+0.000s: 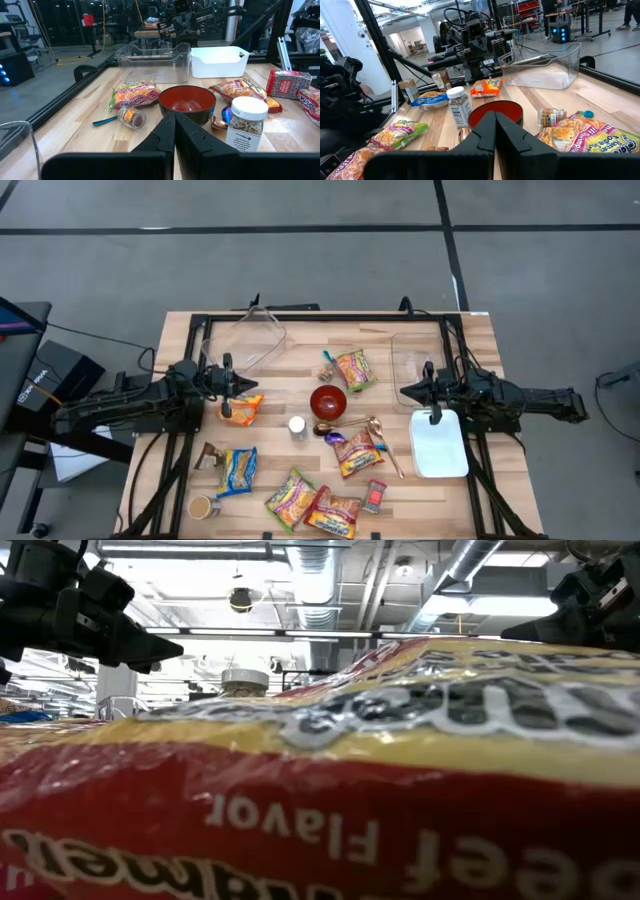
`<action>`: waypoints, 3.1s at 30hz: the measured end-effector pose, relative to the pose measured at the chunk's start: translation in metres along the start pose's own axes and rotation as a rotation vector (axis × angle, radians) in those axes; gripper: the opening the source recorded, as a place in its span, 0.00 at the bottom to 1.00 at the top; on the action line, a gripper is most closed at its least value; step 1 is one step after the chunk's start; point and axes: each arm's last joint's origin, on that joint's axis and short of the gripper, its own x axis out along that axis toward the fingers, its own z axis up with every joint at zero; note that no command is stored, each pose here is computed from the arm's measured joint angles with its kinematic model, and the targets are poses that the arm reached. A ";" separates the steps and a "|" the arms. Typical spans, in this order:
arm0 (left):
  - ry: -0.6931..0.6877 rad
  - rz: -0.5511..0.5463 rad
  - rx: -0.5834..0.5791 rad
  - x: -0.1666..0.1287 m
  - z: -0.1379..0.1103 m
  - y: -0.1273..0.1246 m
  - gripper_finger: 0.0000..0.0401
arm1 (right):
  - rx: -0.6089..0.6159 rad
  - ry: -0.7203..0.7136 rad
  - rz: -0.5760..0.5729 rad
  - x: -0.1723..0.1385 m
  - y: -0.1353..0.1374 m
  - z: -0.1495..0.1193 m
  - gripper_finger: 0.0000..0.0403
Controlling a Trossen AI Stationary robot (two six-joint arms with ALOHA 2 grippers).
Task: Pick & Place Food Item
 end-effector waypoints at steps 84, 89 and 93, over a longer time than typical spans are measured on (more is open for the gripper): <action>-0.944 -0.120 0.215 -0.039 0.080 -0.006 0.17 | -0.268 -1.005 0.004 -0.047 0.019 0.088 0.00; -0.952 -0.091 0.273 -0.040 0.081 -0.006 0.29 | -0.154 -0.855 -0.232 -0.035 0.009 0.080 0.00; -0.958 -0.057 0.282 -0.040 0.082 -0.006 0.36 | -0.107 -0.799 -0.264 -0.031 0.007 0.075 0.00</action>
